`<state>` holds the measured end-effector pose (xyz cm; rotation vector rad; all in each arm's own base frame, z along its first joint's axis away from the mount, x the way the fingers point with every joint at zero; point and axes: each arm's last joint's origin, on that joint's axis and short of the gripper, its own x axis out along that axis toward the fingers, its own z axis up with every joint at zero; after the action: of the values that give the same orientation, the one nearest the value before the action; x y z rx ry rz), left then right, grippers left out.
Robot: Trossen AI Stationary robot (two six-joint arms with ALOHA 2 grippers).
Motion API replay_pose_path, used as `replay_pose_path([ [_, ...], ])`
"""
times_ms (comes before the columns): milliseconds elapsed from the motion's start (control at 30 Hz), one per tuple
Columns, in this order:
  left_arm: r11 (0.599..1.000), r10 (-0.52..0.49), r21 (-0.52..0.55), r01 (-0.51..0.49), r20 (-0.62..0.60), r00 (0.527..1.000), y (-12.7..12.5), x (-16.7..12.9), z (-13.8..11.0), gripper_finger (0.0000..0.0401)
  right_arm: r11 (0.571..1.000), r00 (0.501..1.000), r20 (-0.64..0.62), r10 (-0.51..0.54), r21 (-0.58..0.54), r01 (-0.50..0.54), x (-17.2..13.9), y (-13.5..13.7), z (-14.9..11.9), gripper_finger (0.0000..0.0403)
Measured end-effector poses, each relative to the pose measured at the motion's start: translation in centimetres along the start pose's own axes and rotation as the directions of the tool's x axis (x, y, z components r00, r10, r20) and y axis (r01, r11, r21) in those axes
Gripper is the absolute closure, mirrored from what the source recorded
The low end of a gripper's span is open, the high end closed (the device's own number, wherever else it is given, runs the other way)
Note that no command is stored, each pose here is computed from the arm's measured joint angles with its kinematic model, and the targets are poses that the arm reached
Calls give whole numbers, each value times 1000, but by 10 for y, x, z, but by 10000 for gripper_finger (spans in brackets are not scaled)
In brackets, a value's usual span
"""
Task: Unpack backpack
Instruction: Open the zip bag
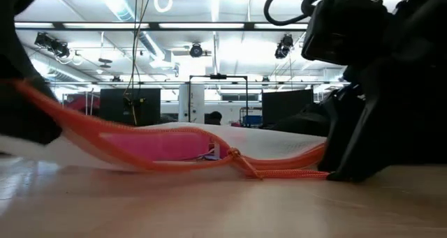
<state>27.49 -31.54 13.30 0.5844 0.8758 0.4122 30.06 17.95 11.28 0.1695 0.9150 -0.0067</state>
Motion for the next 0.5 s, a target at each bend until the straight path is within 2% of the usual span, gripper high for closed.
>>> replay_pose_path([
  [300, 996, 94, -14, -93, 44, 995, 18, -16, 17, 401, 1000, 999, 38, 15, 11, -16, 2, 0, 3, 255],
  [500, 995, 104, 9, -104, 32, 994, 23, -19, 20, 401, 990, 998, 56, 25, -143, -16, -6, 3, 6, 277],
])
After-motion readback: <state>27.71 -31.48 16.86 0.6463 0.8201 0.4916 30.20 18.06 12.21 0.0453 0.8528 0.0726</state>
